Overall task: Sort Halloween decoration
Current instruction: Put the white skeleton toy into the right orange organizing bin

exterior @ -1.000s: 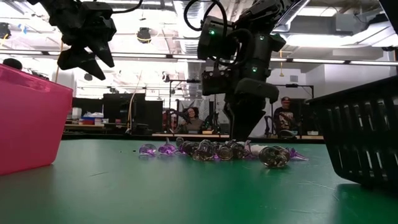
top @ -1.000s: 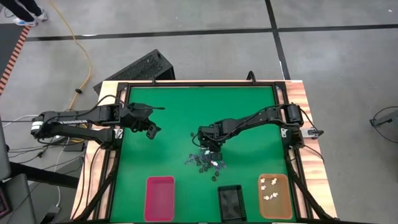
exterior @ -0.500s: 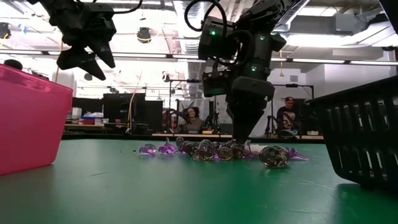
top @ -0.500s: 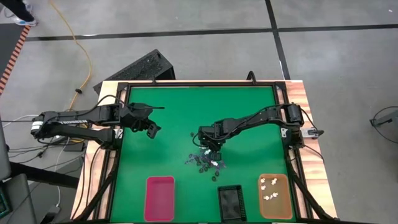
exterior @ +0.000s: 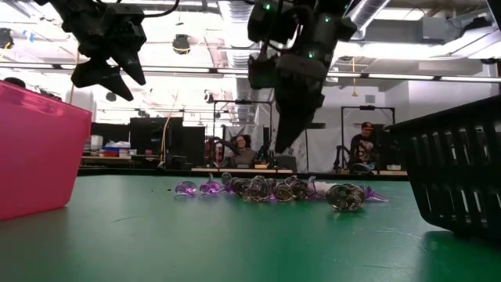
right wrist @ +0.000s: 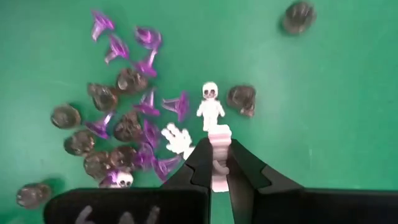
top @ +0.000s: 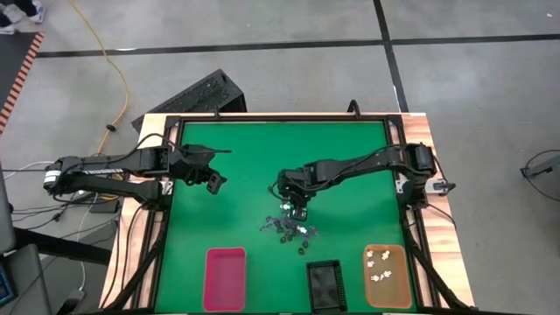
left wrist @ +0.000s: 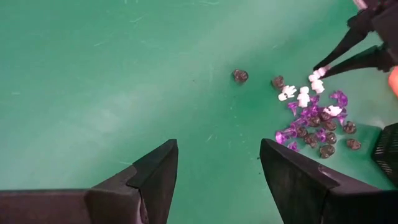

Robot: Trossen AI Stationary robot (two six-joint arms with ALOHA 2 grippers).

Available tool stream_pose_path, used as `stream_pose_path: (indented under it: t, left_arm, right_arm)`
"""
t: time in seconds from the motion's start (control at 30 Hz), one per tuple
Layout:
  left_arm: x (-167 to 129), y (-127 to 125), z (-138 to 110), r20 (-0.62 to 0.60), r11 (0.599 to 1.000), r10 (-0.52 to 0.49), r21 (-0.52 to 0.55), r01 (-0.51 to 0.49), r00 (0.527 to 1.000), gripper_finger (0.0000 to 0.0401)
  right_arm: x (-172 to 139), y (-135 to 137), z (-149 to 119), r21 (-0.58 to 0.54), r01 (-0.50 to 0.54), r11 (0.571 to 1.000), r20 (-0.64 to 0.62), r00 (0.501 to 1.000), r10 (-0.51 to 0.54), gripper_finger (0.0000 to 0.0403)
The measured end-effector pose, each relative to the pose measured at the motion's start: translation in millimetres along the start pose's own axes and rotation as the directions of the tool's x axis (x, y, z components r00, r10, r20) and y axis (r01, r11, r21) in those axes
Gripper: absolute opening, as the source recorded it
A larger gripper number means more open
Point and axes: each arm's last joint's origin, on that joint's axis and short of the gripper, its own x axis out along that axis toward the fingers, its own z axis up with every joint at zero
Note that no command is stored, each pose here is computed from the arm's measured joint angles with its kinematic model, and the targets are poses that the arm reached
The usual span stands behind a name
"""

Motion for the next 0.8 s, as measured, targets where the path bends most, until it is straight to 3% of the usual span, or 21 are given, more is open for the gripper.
stream_pose_path:
  t: [0.47, 0.6, 0.8]
  left_arm:
    - [0, 1, 1, 0.026, 1.0, 0.023, 0.0, -0.023, 0.999, 0.0219]
    - [0, 1, 1, 0.03, 1.0, 0.029, -0.003, -0.029, 0.999, 0.0219]
    - [0, 1, 1, 0.028, 0.999, 0.027, -0.02, -0.026, 0.999, 0.0219]
  right_arm:
    - [-60, 17, -7, 0.106, -0.033, 0.994, 0.059, 0.998, 0.027, 0.005]
    - [-70, 28, -18, 0.16, -0.036, 0.986, 0.006, 0.999, 0.036, 0.005]
    - [-97, 65, -54, 0.265, -0.045, 0.963, -0.178, 0.979, 0.095, 0.005]
